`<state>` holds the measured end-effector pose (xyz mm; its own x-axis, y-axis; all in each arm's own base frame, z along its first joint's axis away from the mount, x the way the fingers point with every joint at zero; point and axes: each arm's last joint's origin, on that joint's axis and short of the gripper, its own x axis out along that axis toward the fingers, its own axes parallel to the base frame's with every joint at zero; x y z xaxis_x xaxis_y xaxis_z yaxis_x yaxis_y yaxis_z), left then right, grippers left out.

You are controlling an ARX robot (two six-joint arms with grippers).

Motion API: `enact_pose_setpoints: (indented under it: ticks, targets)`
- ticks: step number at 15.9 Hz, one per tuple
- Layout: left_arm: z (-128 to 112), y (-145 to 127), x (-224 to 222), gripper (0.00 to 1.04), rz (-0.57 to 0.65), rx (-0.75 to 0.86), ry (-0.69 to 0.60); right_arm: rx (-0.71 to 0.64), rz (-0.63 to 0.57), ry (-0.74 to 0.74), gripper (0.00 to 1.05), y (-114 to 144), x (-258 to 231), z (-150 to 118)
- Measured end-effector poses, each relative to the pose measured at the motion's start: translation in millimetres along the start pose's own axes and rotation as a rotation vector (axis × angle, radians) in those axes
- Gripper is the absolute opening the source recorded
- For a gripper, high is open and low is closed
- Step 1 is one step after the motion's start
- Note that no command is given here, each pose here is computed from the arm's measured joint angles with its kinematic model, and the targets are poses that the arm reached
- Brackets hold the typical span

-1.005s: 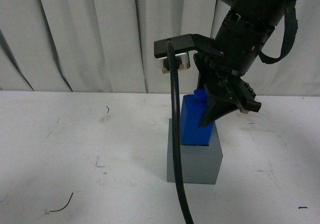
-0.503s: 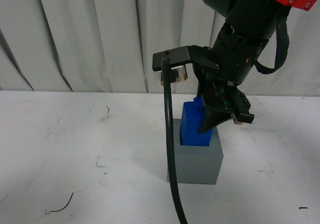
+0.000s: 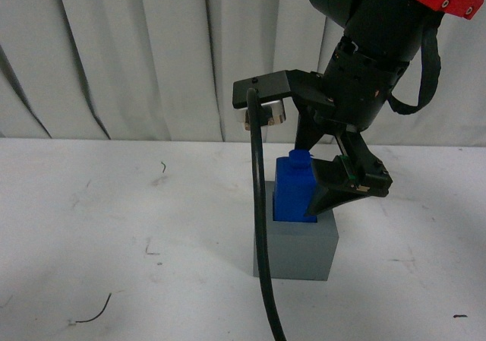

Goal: Insert blue part into gray base

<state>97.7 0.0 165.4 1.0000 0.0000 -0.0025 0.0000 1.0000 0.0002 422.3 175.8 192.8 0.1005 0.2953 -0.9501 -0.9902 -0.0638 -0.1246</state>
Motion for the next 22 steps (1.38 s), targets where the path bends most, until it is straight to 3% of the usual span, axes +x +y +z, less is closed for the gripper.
enact_pose_setpoints:
  ticks: [6,8,10,13,15,16,19,21,22]
  targets:
    - [0,0,0,0.98,0.0,0.0,0.0,0.0,-0.107,-0.171,0.98,13,-53,-7]
    - [0,0,0,0.98,0.0,0.0,0.0,-0.018,-0.275,-0.284,0.98,20,-76,-19]
    - [0,0,0,0.98,0.0,0.0,0.0,0.027,-0.563,-0.364,0.98,28,-99,-42]
    - [0,0,0,0.98,0.0,0.0,0.0,0.407,-0.984,-0.438,0.98,51,-105,-114]
    - [0,0,0,0.98,0.0,0.0,0.0,0.626,-1.16,-0.572,0.98,92,-105,-154]
    - [0,0,0,0.98,0.0,0.0,0.0,0.664,-1.225,-0.645,0.98,116,-111,-164]
    - [0,0,0,0.98,0.0,0.0,0.0,0.726,-1.247,-0.748,0.98,161,-119,-172]
    - [0,0,0,0.98,0.0,0.0,0.0,1.029,-1.293,-0.771,0.73,208,-117,-164]
    - [0,0,0,0.98,0.0,0.0,0.0,1.062,-1.294,-0.78,0.65,221,-116,-162]
